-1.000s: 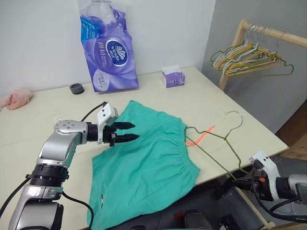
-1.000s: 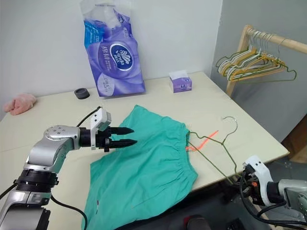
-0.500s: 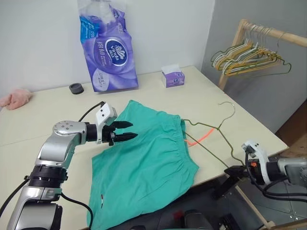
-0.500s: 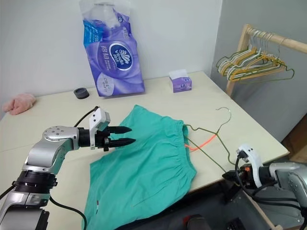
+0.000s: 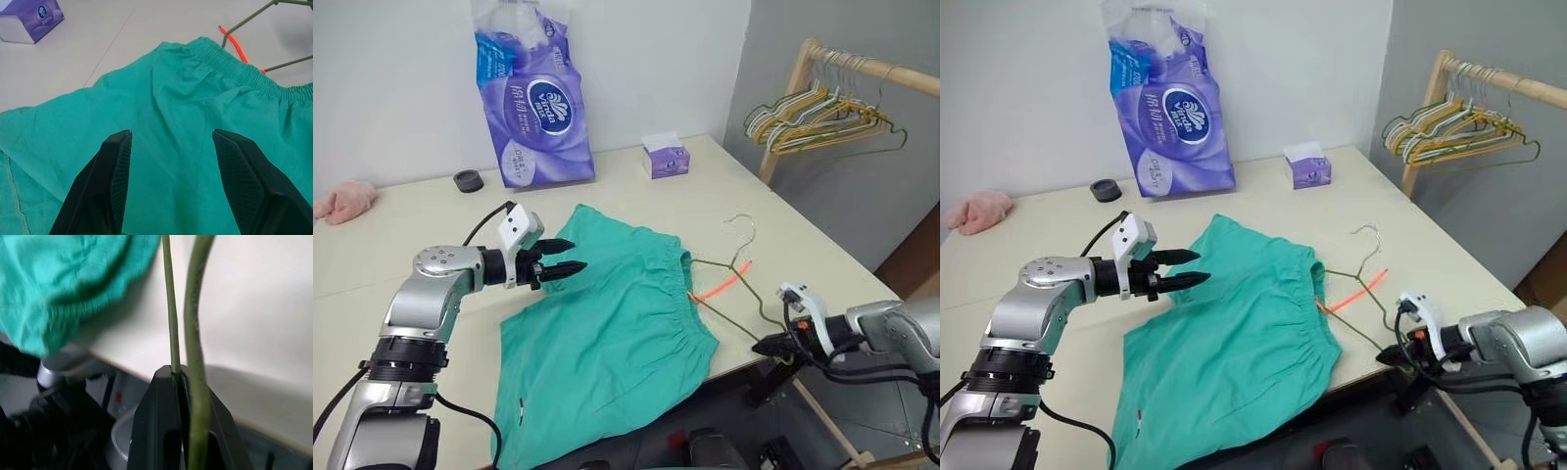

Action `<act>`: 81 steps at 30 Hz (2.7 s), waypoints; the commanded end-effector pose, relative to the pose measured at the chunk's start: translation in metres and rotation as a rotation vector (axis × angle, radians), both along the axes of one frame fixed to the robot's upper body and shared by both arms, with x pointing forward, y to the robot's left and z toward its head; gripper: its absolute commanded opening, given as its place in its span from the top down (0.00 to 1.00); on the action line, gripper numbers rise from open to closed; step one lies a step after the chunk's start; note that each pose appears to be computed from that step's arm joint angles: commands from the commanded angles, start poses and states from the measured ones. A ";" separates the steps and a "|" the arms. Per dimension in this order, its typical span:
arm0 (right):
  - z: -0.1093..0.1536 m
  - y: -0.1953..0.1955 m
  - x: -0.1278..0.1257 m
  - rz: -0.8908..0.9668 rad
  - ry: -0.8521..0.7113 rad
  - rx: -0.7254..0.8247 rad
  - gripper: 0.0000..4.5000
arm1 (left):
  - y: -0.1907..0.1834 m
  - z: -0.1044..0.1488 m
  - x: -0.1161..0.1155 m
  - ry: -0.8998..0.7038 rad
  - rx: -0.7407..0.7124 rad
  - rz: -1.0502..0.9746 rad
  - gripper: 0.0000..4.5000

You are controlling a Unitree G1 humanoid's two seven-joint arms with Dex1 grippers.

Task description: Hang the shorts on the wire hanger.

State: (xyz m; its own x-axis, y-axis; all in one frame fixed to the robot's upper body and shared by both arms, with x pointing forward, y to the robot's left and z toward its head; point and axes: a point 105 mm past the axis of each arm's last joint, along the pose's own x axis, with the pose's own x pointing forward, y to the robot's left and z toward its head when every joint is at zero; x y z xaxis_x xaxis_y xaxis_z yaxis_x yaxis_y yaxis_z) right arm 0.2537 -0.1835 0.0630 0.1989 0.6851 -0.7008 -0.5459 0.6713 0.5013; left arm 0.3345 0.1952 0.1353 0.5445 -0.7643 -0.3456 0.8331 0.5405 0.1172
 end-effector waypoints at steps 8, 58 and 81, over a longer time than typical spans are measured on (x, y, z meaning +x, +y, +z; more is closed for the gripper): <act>0.017 0.046 0.046 -0.048 -0.122 0.076 1.00 | 0.002 0.034 0.014 -0.149 -0.075 0.073 0.39; 0.077 0.112 0.036 0.640 -1.038 -0.198 1.00 | -0.026 0.023 -0.001 -0.135 0.333 -0.501 0.55; 0.082 -0.004 0.052 0.507 -0.991 -0.464 0.30 | -0.026 0.018 0.005 -0.153 0.279 -0.377 1.00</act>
